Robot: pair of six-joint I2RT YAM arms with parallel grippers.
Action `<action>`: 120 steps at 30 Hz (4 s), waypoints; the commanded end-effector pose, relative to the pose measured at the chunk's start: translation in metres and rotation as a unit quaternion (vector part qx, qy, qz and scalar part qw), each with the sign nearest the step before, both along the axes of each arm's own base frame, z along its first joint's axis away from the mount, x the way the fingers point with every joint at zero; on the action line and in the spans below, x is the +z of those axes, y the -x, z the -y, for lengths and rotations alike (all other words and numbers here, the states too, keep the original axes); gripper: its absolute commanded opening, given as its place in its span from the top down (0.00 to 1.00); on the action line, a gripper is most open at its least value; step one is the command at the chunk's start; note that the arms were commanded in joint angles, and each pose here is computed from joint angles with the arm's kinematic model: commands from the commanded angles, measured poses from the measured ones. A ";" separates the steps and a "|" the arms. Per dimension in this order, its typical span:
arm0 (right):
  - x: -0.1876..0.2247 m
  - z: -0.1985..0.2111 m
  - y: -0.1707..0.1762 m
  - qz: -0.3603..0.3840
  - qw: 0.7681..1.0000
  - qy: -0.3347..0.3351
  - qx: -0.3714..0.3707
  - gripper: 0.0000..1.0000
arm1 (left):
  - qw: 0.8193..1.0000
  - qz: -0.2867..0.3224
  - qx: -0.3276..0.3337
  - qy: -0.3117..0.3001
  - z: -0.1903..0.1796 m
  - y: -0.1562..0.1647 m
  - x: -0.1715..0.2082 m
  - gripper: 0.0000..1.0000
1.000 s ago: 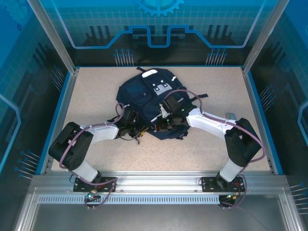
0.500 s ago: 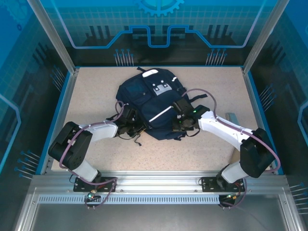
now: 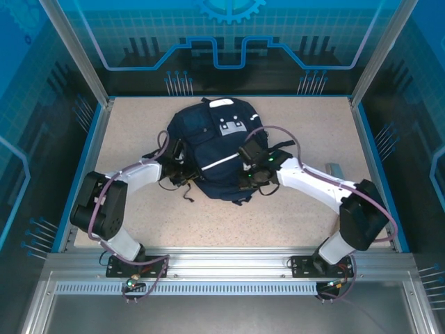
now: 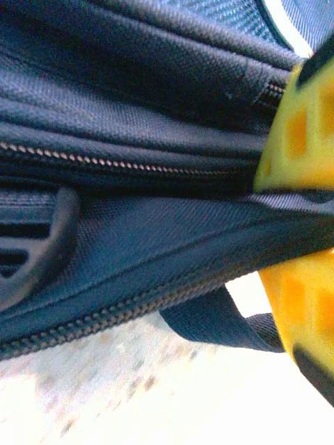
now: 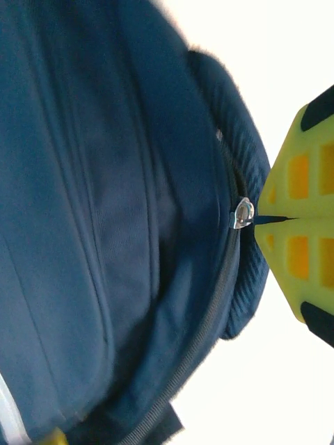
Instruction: Pack books, pencil case, and school supplies into a backpack
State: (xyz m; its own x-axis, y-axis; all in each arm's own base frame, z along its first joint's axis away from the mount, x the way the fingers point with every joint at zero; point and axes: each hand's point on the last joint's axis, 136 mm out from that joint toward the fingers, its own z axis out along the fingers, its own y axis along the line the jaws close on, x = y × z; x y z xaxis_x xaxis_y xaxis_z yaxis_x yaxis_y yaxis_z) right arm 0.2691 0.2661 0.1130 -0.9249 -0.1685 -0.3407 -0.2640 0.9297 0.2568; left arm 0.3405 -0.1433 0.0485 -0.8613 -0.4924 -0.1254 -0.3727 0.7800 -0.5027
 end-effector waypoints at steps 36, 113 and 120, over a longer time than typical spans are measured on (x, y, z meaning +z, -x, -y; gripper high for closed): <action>0.001 -0.174 -0.004 -0.035 0.982 -0.134 0.129 1.00 | 0.967 0.007 0.213 0.142 -0.047 0.049 0.028 0.43; 0.023 -0.155 -0.012 0.016 0.988 -0.130 0.078 1.00 | 0.974 -0.017 0.198 0.107 -0.028 0.045 0.032 0.57; 0.009 -0.128 -0.011 0.012 0.995 -0.084 0.050 1.00 | 0.979 -0.019 0.179 0.095 -0.027 0.042 0.028 0.79</action>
